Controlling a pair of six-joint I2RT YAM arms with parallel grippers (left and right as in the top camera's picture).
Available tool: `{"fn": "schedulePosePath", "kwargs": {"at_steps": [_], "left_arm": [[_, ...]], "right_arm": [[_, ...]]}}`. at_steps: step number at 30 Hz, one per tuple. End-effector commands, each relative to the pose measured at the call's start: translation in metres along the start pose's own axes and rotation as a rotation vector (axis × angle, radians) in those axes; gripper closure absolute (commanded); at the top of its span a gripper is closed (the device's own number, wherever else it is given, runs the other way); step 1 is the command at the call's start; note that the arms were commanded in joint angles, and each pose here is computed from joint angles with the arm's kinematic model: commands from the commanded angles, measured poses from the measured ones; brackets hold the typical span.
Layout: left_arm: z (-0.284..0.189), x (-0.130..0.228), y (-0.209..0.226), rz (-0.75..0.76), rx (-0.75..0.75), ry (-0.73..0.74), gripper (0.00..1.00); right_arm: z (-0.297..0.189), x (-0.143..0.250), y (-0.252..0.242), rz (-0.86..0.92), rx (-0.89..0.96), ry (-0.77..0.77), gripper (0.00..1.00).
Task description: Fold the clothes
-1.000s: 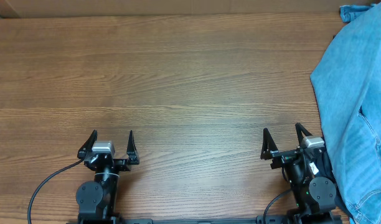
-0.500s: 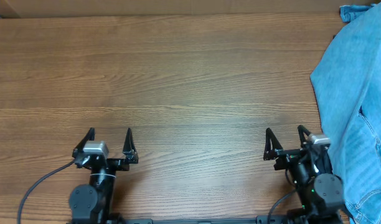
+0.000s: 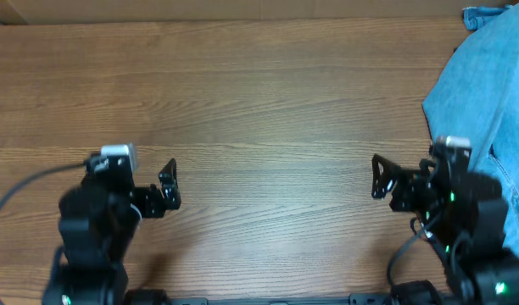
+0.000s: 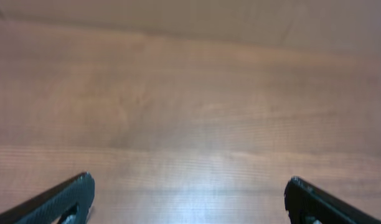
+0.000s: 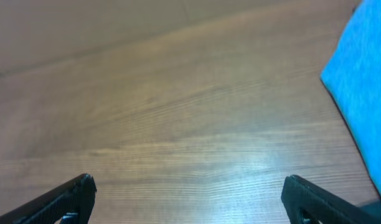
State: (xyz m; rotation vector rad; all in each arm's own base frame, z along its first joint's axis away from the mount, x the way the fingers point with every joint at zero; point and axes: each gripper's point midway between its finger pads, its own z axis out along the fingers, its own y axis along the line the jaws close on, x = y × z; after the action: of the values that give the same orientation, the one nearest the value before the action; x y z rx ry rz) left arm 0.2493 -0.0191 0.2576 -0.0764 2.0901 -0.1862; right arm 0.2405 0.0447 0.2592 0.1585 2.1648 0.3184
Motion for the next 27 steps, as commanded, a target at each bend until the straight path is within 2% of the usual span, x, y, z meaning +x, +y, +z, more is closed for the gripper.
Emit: {"fn": "schedulePosePath", "kwargs": {"at_steps": [1, 4, 5, 10, 14, 18, 21, 27], "left_arm": [[-0.002, -0.016, -0.003, 0.017, -0.006, 0.107, 0.0], [-0.001, -0.014, -0.002, 0.007, -0.02, 0.201, 0.0], [0.002, -0.013, -0.002, 0.002, -0.021, 0.229, 0.0], [0.009, -0.009, -0.005, -0.008, -0.001, 0.268, 0.0], [0.01, -0.013, -0.005, -0.005, 0.001, 0.247, 0.0], [0.011, -0.017, -0.006, -0.004, 0.003, 0.233, 0.0], [0.011, -0.016, -0.006, -0.004, 0.003, 0.236, 0.0], [0.011, -0.016, -0.006, -0.02, 0.001, 0.237, 0.0]], "right_arm": [[-0.001, -0.03, 0.007, -0.016, 0.025, 0.029, 0.0], [0.002, -0.038, 0.008, -0.079, 0.042, 0.069, 0.0], [0.005, -0.04, -0.002, -0.092, 0.104, 0.076, 0.0], [-0.001, -0.034, -0.073, 0.127, 0.469, 0.083, 0.0], [-0.004, -0.021, -0.126, 0.254, 0.639, 0.152, 0.0], [-0.006, 0.007, -0.179, 0.394, 0.796, 0.298, 0.0], [0.0, 0.036, -0.202, 0.465, 0.853, 0.443, 0.0], [0.032, 0.075, -0.218, 0.516, 0.832, 0.66, 0.0]]}}
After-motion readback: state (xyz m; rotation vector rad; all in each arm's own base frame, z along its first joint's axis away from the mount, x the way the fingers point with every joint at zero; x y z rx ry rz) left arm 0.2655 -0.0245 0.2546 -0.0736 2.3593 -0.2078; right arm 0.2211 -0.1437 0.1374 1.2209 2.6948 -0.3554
